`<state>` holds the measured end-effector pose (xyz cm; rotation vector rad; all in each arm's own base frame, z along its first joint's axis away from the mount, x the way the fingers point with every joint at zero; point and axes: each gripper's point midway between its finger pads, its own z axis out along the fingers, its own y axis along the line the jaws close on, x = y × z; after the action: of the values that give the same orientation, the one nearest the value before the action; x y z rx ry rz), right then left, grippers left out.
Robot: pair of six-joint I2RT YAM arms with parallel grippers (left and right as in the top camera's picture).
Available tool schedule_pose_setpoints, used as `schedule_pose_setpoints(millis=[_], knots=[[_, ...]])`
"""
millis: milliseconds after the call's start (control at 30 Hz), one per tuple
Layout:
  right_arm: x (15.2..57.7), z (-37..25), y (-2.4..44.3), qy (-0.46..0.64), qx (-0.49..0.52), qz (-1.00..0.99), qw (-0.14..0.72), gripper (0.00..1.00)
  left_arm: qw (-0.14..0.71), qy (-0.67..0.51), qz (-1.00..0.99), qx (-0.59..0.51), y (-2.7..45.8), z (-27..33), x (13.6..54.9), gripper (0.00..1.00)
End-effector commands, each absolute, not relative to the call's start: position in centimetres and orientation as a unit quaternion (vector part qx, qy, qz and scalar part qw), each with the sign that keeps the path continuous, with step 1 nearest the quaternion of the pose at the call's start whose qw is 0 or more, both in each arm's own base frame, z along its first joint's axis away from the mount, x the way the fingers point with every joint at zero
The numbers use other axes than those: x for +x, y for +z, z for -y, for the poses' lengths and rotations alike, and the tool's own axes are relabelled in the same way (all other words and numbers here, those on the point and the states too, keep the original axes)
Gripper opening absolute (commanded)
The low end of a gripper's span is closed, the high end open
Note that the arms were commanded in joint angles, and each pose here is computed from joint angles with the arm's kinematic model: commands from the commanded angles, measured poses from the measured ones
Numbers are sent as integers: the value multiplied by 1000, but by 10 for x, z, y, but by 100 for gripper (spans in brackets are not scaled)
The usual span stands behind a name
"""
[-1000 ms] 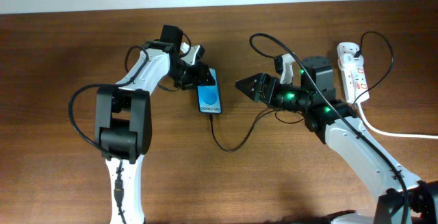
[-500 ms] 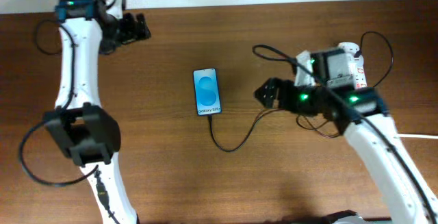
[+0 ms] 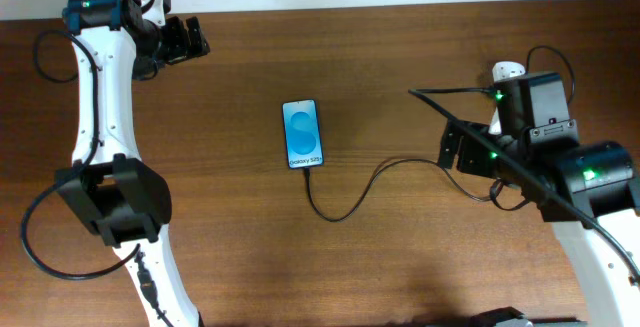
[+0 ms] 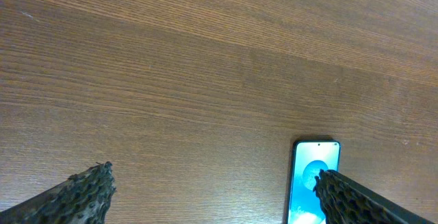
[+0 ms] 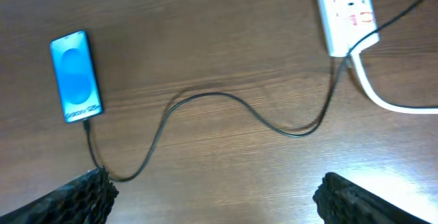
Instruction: Plug charger to phone and switch on socket
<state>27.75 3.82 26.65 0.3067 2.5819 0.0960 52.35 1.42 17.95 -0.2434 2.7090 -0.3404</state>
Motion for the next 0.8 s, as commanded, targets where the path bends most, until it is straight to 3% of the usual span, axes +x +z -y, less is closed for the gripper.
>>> schedule_pose_setpoints(millis=[0,133,267,333,533,767], knots=[[272,1,275,4,183,-945,271,98,217,-117,-966,-81,194,-16,524,99],[258,60,269,9,296,-923,247,98,217,-117,-966,-81,194,-16,524,99],[255,104,275,19,343,-899,272,98,217,-117,-966,-81,194,-16,524,99],[268,126,285,49,349,-882,313,98,217,-117,-966,-81,194,-16,524,99],[319,226,291,39,439,-842,310,98,217,-117,-966,-81,194,-16,524,99],[386,297,199,44,465,-839,278,98,217,-117,-966,-81,194,-16,524,99]])
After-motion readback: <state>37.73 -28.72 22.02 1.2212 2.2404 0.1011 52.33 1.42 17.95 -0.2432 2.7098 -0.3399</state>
